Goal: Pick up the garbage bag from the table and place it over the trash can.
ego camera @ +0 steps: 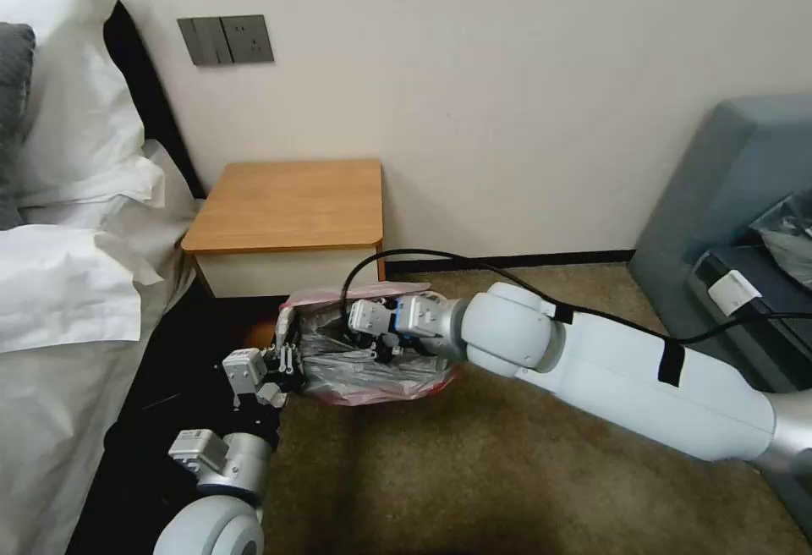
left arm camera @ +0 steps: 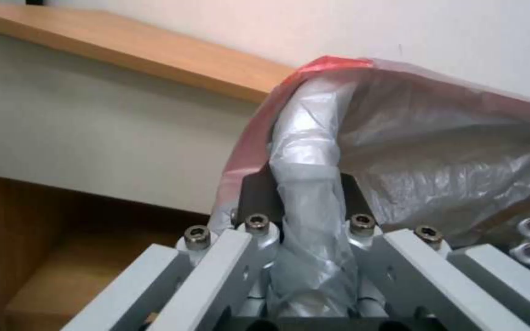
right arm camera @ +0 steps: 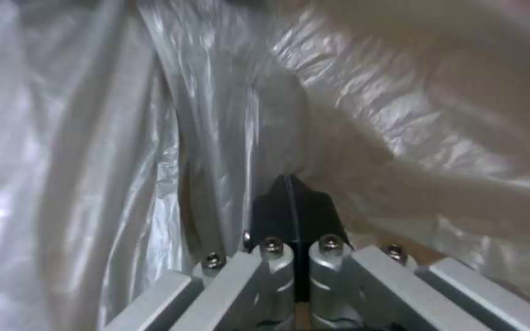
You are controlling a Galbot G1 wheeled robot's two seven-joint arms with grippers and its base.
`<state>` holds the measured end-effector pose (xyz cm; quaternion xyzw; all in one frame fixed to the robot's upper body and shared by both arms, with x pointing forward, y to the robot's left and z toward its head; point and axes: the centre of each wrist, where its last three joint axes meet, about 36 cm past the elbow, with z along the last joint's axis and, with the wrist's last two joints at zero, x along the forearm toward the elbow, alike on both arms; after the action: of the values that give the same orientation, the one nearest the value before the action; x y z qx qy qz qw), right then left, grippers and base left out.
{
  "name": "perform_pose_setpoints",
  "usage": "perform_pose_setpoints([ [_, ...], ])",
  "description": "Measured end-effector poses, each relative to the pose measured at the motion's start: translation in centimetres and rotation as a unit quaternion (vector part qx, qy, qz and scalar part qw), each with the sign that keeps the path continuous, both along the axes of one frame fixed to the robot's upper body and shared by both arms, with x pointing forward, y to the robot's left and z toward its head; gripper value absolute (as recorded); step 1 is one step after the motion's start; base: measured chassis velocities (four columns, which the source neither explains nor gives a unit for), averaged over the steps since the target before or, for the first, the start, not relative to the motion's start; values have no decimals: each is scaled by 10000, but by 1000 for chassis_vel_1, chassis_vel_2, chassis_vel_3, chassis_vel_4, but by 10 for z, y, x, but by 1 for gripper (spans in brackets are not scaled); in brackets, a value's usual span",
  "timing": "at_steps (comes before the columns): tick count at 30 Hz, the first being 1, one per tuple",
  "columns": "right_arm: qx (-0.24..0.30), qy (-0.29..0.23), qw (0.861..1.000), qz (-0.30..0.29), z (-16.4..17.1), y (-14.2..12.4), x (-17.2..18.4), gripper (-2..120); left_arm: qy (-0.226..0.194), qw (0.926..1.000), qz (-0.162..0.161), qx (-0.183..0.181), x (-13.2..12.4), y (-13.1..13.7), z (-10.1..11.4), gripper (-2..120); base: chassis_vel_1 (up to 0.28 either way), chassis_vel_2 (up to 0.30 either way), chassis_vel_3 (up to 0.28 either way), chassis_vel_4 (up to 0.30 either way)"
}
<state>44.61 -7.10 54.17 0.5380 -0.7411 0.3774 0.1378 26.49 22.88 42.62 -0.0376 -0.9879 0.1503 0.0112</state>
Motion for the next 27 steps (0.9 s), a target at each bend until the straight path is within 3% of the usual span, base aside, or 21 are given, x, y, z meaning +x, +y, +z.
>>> perform_pose_setpoints([
  [20, -539, -226, 9981, -213, -33, 19, 19, 0, -94, 10000, -18, -24, -4, -4, 7, 7, 0, 0, 0, 0],
  [27, -342, -235, 9990, -148, -22, 19, 10, 0, -70, 10000, 2, -40, -3, -3, 4, 7, 0, 0, 0, 0],
])
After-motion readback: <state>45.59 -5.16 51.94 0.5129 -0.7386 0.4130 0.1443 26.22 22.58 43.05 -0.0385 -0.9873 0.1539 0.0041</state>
